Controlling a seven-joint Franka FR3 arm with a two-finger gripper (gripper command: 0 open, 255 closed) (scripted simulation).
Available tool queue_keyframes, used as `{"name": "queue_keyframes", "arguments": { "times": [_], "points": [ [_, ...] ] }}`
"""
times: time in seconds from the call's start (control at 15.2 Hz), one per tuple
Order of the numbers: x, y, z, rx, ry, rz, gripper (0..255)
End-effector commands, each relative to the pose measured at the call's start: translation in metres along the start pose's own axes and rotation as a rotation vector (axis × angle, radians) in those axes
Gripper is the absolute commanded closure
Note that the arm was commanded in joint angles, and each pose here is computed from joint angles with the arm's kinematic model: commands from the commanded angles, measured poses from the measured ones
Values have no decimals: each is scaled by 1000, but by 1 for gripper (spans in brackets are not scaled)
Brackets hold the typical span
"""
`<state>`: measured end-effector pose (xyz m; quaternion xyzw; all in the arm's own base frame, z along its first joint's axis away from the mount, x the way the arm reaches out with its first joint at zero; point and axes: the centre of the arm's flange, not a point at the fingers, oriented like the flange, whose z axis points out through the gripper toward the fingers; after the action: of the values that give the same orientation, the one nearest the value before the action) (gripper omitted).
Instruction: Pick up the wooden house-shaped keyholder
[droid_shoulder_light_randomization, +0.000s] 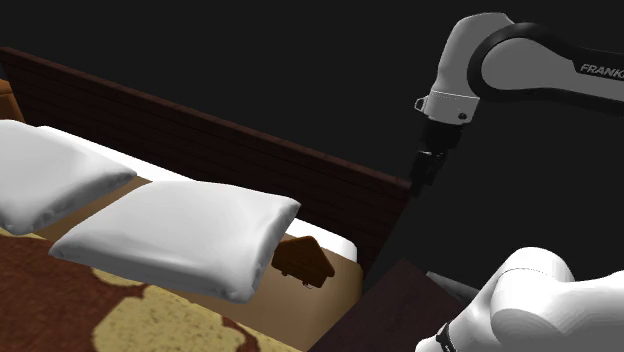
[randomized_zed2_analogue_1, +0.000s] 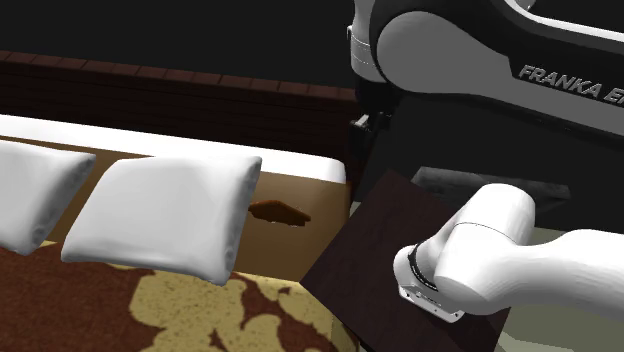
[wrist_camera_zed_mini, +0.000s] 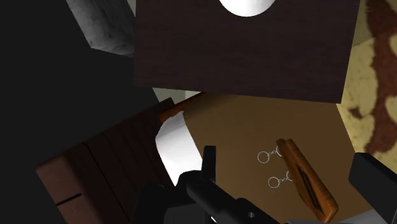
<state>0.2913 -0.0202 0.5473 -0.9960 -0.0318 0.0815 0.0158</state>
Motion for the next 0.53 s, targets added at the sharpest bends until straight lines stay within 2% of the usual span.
{"name": "queue_keyframes", "arguments": {
  "times": [0.0, 0.46],
  "points": [
    [0, 0, 0, 0, 0, 0, 0],
    [54, -51, 49, -36, 60, -154, 0]
  ]
}}
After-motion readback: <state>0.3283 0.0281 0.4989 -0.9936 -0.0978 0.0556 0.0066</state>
